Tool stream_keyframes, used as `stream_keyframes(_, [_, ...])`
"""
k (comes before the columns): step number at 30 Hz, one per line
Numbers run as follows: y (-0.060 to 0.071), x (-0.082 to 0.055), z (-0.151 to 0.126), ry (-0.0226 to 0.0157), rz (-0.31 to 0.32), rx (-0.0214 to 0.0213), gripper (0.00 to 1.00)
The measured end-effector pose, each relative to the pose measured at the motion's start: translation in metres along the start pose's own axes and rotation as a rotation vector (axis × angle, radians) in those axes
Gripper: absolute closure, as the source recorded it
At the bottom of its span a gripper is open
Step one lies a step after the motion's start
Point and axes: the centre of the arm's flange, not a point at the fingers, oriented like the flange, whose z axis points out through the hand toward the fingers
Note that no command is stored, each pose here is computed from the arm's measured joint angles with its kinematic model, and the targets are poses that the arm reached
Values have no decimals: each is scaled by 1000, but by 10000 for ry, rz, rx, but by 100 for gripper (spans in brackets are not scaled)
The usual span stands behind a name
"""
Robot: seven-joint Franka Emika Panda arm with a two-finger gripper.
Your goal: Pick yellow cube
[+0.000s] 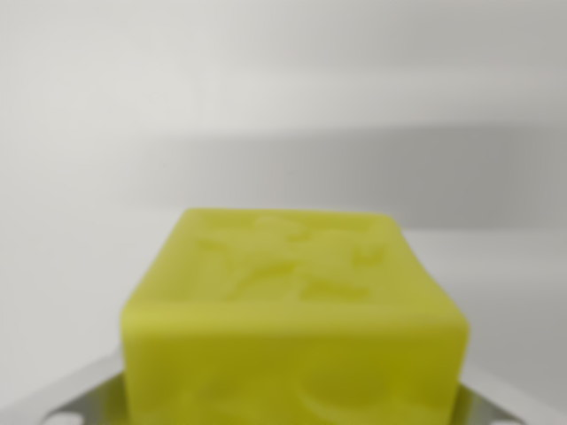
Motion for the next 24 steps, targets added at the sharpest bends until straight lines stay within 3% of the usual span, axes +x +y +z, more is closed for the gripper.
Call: stream_keyframes(24, [0,0,-60,-2,-2,1,100])
